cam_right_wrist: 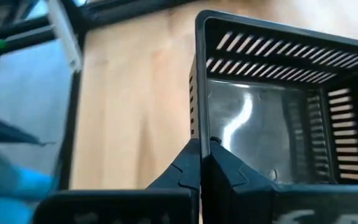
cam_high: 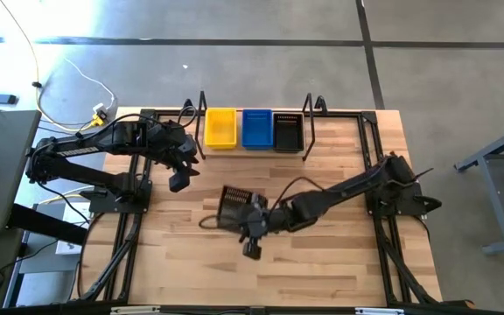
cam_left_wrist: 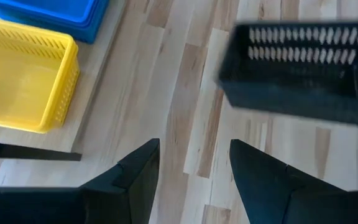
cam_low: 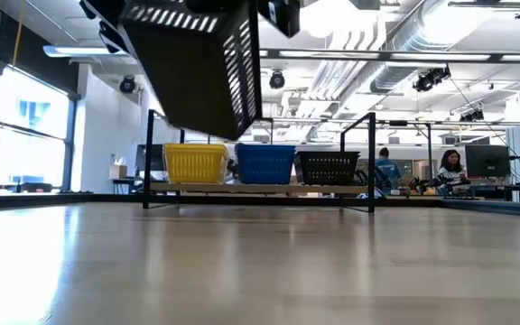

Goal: Stack baskets on shelf by color
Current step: Stack the black bin on top of the black bin on the shelf

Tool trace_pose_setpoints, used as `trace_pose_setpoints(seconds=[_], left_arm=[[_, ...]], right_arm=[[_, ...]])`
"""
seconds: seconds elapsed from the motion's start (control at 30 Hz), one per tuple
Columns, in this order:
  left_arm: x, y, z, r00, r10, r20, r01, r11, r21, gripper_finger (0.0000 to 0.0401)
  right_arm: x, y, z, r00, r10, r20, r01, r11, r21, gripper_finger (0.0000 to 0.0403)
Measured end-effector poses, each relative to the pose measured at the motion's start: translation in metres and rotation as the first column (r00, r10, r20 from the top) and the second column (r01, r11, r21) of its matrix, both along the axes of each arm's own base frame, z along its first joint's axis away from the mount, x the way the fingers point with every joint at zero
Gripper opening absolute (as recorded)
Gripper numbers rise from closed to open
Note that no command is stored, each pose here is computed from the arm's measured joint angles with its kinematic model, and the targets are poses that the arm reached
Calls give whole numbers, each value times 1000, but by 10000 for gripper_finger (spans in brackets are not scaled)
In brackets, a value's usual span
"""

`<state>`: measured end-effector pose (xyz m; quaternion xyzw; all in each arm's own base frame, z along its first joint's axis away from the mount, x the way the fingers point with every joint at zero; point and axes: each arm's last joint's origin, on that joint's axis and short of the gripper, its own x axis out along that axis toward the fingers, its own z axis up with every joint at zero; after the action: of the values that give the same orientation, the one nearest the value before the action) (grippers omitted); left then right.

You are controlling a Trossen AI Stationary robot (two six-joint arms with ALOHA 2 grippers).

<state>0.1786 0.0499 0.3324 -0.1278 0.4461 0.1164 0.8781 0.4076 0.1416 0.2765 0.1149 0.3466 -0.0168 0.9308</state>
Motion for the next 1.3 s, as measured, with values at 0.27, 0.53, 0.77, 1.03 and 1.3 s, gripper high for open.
trace_pose_setpoints(seconds=[0.27, 0.53, 0.77, 1.03, 1.3], left_arm=[[0, 0, 0, 998, -59, -8, 60, 997, 42, 184], [0, 0, 0, 999, -53, -10, 54, 997, 53, 184], [0, 1, 0, 998, -59, -10, 59, 997, 57, 184], [-1, 3, 0, 1000, 17, -23, -14, 995, 95, 184], [-1, 3, 0, 999, 45, -24, -43, 994, 100, 184]], right_arm=[[-17, -40, 34, 990, -138, 30, 141, 978, -156, 0], [-46, -75, 72, 980, -191, 60, 200, 921, -334, 0], [-81, -108, 114, 975, -193, 112, 223, 845, -486, 0], [-127, -142, 156, 971, -173, 166, 240, 738, -630, 0], [-168, -169, 182, 968, -170, 187, 253, 651, -715, 0]])
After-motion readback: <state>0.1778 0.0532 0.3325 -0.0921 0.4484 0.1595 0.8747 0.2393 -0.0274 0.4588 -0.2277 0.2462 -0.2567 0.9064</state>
